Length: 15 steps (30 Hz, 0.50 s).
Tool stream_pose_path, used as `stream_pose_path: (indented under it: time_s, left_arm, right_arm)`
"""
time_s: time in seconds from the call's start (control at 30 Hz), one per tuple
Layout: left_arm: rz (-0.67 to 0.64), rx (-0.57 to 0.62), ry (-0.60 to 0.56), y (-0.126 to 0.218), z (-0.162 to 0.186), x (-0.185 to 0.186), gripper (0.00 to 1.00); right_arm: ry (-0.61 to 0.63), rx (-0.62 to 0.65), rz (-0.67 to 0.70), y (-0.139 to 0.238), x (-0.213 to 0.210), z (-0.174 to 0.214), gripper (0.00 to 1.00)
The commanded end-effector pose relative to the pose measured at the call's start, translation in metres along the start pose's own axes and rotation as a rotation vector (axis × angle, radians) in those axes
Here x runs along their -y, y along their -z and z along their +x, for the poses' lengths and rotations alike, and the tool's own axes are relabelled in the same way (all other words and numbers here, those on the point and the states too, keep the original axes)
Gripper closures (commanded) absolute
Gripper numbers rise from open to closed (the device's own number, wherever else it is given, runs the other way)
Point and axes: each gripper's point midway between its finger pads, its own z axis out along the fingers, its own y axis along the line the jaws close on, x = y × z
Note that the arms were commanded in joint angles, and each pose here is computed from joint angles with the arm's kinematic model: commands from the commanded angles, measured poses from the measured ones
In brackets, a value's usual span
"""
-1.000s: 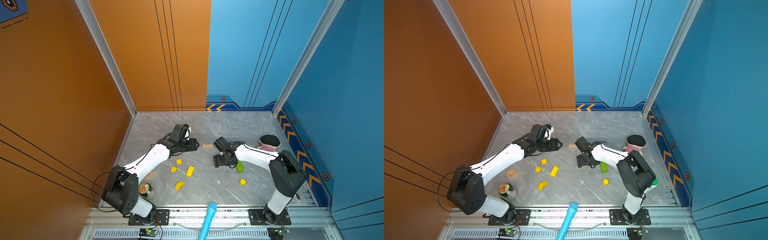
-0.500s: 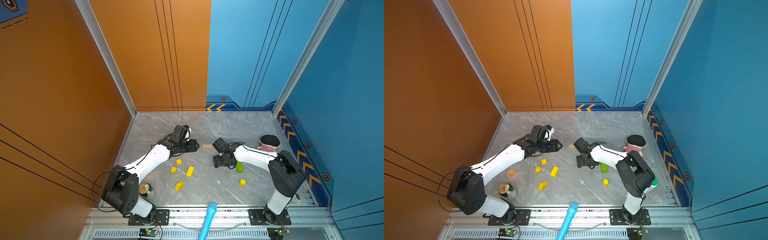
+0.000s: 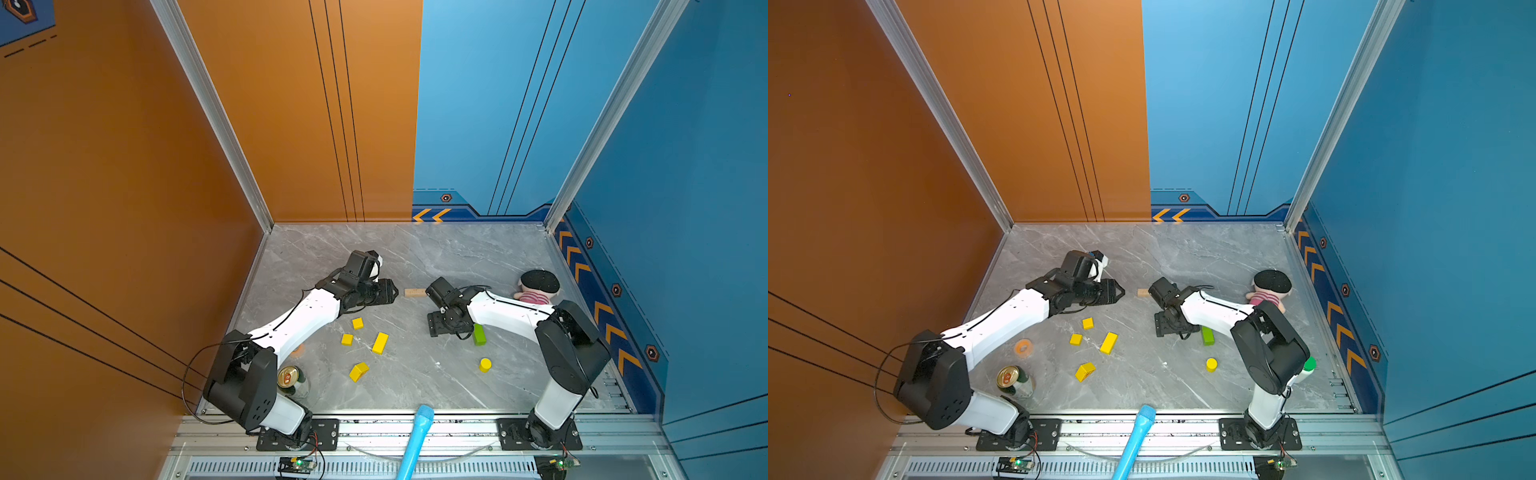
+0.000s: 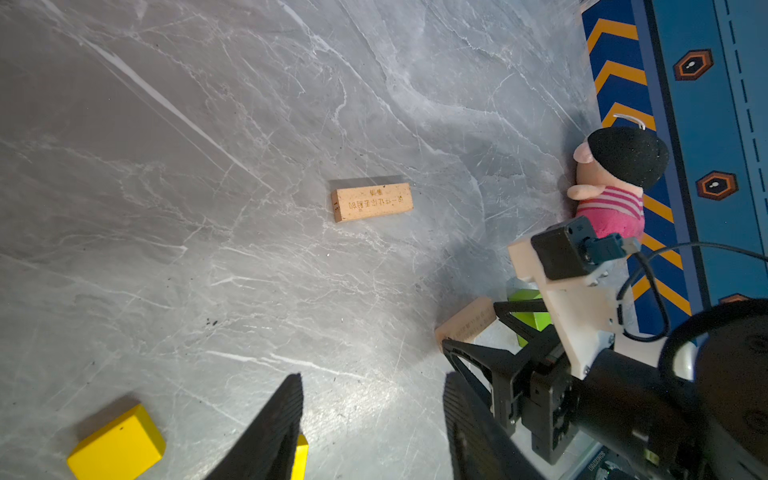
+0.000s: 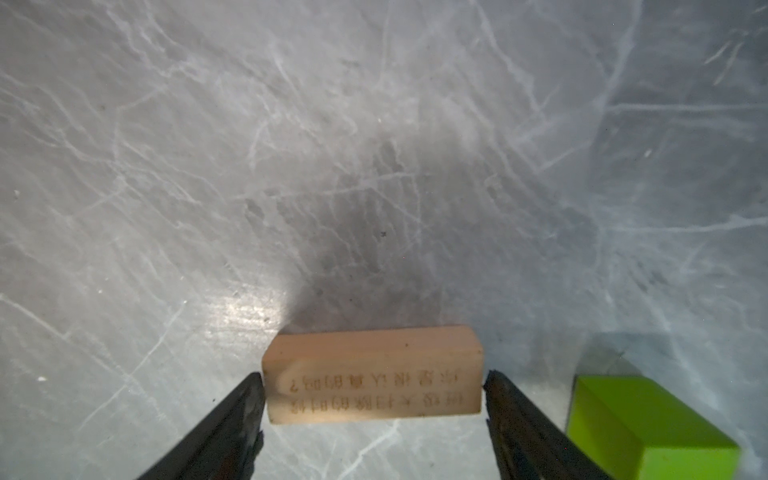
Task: Build the wood block tower
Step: 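Lift the wooden block with the right gripper toward the far wooden block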
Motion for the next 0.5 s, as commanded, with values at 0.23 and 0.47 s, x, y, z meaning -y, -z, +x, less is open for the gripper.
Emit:
stream_pose_path:
  time_s: [0.23, 0.47]
  left_arm:
    - [-0.021, -0.020, -0.028, -0.001, 0.010, -0.004, 0.44]
    - [-0.019, -0.015, -0.037, 0.001, 0.009, -0.004, 0.44]
  right_arm:
    - [-0.008, -0.054, 0.030, -0.015, 0.004, 0.013, 0.21]
    - [0.012, -0.042, 0.023, -0.010, -0.009, 0.013, 0.26]
